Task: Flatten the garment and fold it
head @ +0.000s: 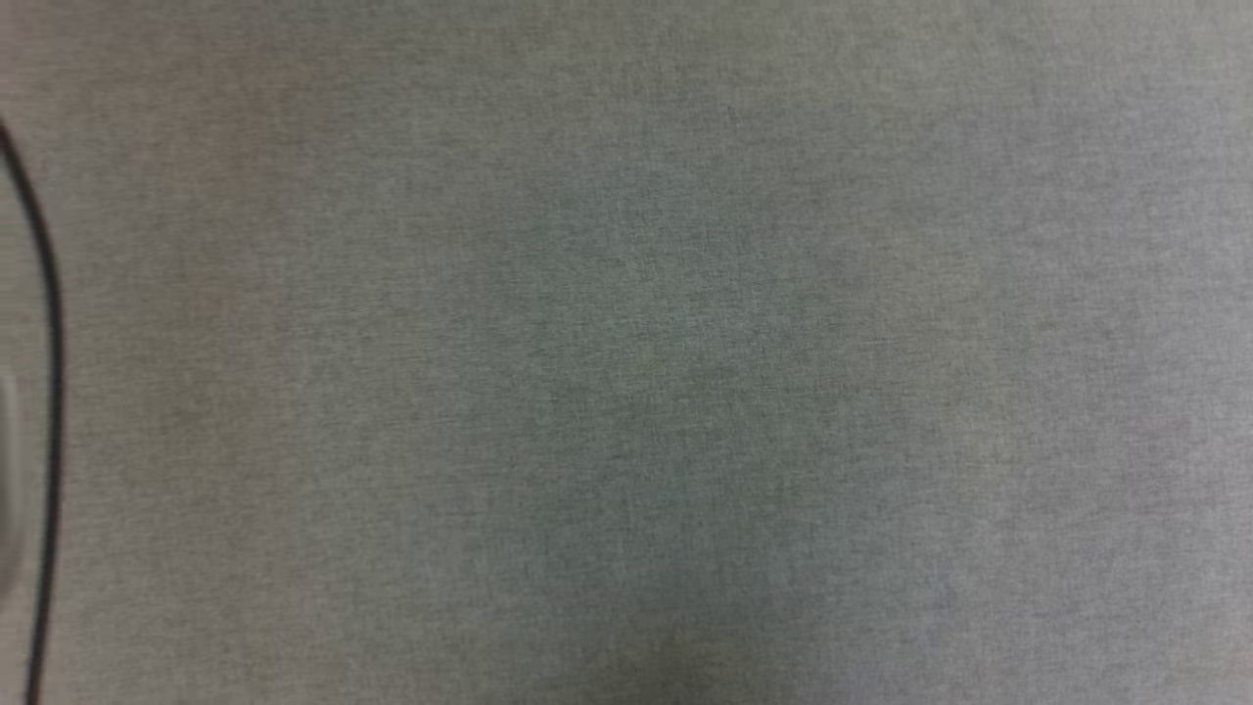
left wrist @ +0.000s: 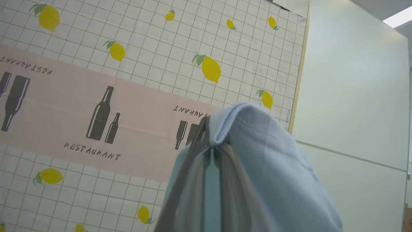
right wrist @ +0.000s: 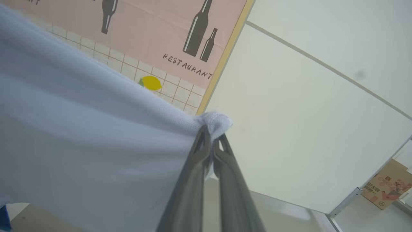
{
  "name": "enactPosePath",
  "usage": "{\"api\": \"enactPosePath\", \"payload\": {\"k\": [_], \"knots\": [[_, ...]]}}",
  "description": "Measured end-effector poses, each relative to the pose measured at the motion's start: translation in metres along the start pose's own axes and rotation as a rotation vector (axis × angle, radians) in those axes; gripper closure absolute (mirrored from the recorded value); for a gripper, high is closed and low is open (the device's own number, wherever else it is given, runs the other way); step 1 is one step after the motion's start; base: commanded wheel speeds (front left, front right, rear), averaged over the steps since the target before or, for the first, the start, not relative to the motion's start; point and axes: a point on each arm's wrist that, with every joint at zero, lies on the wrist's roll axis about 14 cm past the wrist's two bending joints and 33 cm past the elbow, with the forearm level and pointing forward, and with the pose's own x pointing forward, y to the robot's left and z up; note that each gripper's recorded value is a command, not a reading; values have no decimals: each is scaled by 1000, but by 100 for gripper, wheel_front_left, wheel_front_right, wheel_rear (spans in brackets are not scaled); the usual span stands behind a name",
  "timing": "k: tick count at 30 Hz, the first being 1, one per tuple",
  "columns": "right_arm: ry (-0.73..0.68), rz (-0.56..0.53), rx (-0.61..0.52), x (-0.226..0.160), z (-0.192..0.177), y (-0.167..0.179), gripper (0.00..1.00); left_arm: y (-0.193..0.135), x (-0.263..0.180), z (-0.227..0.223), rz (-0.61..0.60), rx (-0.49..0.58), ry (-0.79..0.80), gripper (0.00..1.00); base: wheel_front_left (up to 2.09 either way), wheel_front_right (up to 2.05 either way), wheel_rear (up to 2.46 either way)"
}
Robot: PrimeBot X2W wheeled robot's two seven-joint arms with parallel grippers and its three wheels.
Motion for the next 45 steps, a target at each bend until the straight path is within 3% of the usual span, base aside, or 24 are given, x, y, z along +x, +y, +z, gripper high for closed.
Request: {"api": "enactPosePath", "payload": {"k": [3, 8, 15, 21, 25, 32, 39, 45], "knots": [[84, 60, 22, -13, -40, 23, 100, 22, -33, -48, 29, 40, 178, 100, 0, 0, 0], [263, 178, 86, -61, -113, 68, 100, 65, -129, -118, 94, 117, 515, 100, 0, 0, 0], [453, 264, 186, -148, -167, 92, 100, 83, -284, -152, 116, 150, 988, 100, 0, 0, 0], [566, 310, 228, -223, -180, 97, 100, 59, -414, -131, 126, 44, 1347, 100, 0, 0, 0], [624, 334, 217, -264, -182, 96, 100, 37, -476, -102, 128, -14, 1499, 100, 0, 0, 0], [726, 349, 189, -317, -187, 92, 100, 1, -538, -58, 193, -144, 1632, 100, 0, 0, 0], [905, 343, 191, -375, -211, 86, 100, -10, -579, -25, 234, -166, 1723, 100, 0, 0, 0], [1034, 299, 272, -422, -223, 89, 100, -19, -608, -7, 251, -167, 1793, 100, 0, 0, 0]]}}
